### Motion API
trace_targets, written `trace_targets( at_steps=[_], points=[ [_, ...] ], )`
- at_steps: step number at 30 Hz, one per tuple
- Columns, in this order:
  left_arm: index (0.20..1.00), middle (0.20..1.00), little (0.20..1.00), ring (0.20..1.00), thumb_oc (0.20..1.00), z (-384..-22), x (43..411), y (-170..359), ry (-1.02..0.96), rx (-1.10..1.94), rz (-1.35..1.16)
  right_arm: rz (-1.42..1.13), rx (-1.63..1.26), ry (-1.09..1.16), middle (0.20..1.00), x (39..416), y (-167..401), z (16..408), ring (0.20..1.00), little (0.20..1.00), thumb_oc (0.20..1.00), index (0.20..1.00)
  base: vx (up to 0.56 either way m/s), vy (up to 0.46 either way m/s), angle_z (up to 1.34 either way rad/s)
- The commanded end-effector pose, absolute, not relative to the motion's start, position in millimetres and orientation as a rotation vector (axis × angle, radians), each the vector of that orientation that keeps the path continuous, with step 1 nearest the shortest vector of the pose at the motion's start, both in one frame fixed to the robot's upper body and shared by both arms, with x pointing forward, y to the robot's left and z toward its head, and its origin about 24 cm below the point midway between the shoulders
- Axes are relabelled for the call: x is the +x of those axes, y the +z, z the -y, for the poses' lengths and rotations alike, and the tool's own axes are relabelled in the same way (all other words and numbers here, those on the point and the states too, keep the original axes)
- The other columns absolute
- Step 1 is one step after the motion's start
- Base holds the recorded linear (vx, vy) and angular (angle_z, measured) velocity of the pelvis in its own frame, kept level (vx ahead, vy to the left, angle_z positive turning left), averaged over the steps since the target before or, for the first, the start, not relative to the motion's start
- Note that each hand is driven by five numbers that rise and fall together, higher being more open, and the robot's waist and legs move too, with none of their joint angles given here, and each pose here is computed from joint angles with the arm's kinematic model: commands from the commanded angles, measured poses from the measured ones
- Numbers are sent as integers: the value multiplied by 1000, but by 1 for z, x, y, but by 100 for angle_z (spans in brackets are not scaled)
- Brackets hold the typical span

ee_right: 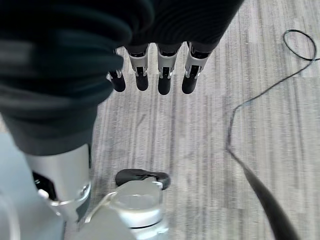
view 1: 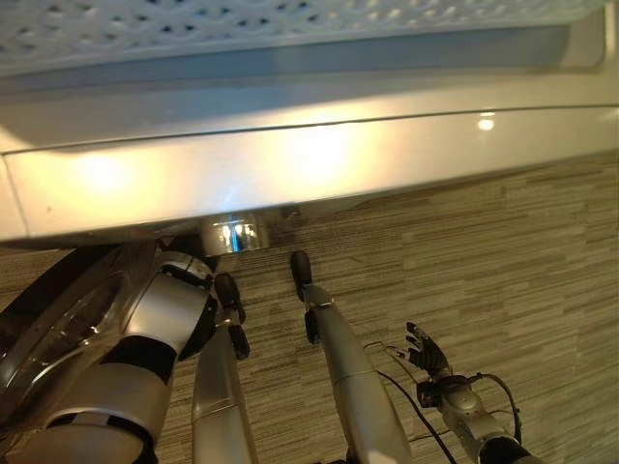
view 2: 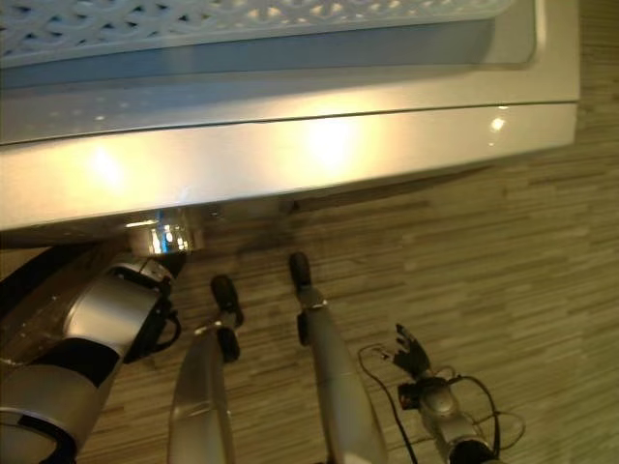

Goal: Grab the laundry basket,head to the washer,open it,put in the laundry and shut it.

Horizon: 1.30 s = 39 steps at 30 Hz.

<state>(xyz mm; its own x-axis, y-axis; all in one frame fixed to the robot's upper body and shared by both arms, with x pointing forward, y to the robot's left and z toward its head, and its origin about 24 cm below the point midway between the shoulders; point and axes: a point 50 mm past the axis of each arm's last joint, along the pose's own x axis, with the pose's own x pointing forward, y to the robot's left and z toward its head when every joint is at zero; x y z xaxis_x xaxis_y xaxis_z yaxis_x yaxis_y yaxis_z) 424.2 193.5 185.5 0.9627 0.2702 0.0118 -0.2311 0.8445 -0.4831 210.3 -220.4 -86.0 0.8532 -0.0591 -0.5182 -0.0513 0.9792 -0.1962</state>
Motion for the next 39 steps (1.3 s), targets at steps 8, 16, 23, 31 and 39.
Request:
trace_targets(
  at_steps=[8, 16, 23, 31, 39],
  points=[
    [1000, 1000, 1000, 1000, 1000, -212, 407, 127, 253, -120, -42, -615, -287, -18, 1000, 192, -97, 234, 1000, 1000, 1000, 1000, -47, -23, 1],
    [1000, 1000, 1000, 1000, 1000, -213, 296, -52, 274, -142, -493, -747, -223, -121, 1000, 168, -118, 242, 1000, 1000, 1000, 1000, 53, -4, 17],
    [1000, 1000, 1000, 1000, 1000, -229, 178, -133, 272, 50, -910, -922, 127, -409, 1000, 112, -144, 258, 1000, 1000, 1000, 1000, 152, 19, 19],
    [1000, 1000, 1000, 1000, 1000, -243, 58, -166, 449, -108, -1206, -670, 921, -1047, 1000, 72, -151, 278, 1000, 1000, 1000, 1000, 120, 30, -6],
    [1000, 1000, 1000, 1000, 1000, -266, 30, -163, 599, -152, -1246, -270, 980, -1280, 1000, 96, -113, 342, 1000, 1000, 1000, 1000, 68, 5, 5]
  ],
)
